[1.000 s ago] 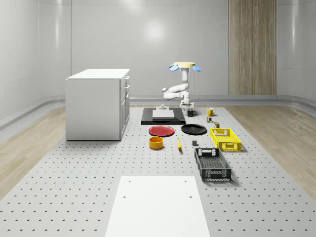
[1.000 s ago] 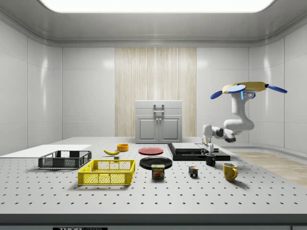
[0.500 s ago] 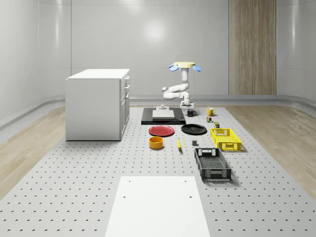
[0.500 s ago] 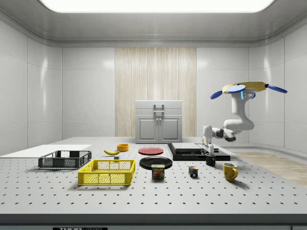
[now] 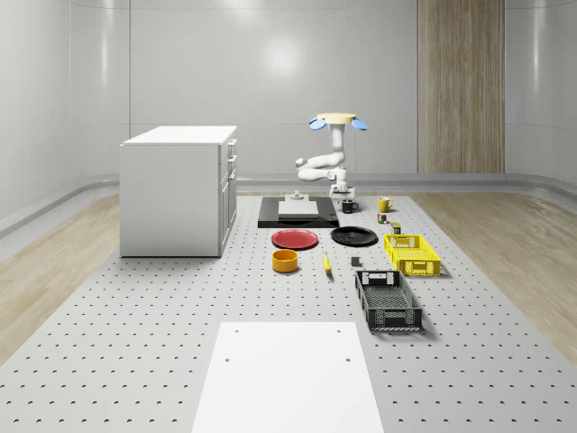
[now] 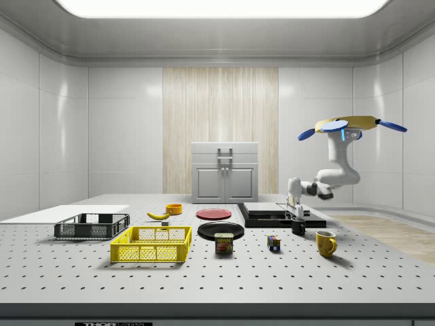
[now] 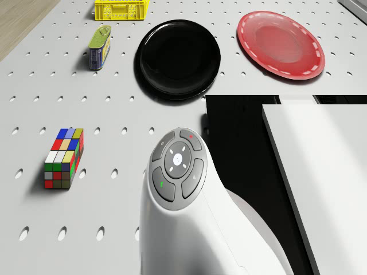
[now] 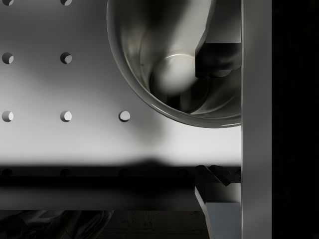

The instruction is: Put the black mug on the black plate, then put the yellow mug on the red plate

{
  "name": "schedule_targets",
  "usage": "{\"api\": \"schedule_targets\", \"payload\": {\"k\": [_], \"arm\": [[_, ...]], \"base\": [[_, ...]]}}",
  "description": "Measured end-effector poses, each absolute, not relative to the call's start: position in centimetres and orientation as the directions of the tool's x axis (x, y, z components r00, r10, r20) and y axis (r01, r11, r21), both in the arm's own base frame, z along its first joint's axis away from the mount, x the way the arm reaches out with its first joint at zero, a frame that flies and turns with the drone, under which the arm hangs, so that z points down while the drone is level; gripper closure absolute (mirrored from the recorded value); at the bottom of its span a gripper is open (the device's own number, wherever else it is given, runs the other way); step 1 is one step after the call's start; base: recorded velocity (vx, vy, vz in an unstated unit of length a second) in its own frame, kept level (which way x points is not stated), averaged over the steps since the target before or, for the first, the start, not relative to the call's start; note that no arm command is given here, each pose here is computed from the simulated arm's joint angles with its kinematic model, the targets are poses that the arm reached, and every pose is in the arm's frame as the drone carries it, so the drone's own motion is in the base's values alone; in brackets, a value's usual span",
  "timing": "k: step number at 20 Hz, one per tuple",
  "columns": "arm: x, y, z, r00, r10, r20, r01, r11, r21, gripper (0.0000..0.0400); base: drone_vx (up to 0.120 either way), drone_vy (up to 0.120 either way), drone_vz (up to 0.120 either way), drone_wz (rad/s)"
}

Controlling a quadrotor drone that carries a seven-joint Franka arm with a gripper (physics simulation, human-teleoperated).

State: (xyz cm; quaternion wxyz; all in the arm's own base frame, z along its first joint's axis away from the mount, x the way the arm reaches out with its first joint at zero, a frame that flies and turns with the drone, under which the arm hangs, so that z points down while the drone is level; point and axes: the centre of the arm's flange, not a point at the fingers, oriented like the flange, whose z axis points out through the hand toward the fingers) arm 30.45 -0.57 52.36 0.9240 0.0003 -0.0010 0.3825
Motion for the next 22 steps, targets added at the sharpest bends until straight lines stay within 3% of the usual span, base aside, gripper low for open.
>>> {"api": "schedule_targets", "payload": {"k": [3, 7, 18, 22], "arm": [[30.45, -0.6, 52.4, 0.707, 0.707, 0.002, -0.707, 0.707, 0.000, 0.0240], [30.45, -0.6, 52.4, 0.707, 0.707, 0.002, -0.707, 0.707, 0.000, 0.0271], [30.44, -0.6, 51.3, 0.707, 0.707, 0.002, -0.707, 0.707, 0.000, 0.0289], [30.44, -0.6, 49.8, 0.707, 0.707, 0.002, -0.707, 0.707, 0.000, 0.0290]], "base": [[0.000, 0.000, 0.000, 0.000], [0.000, 0.000, 0.000, 0.000], [0.000, 0.000, 0.000, 0.000], [0.000, 0.000, 0.120, 0.000]]}}
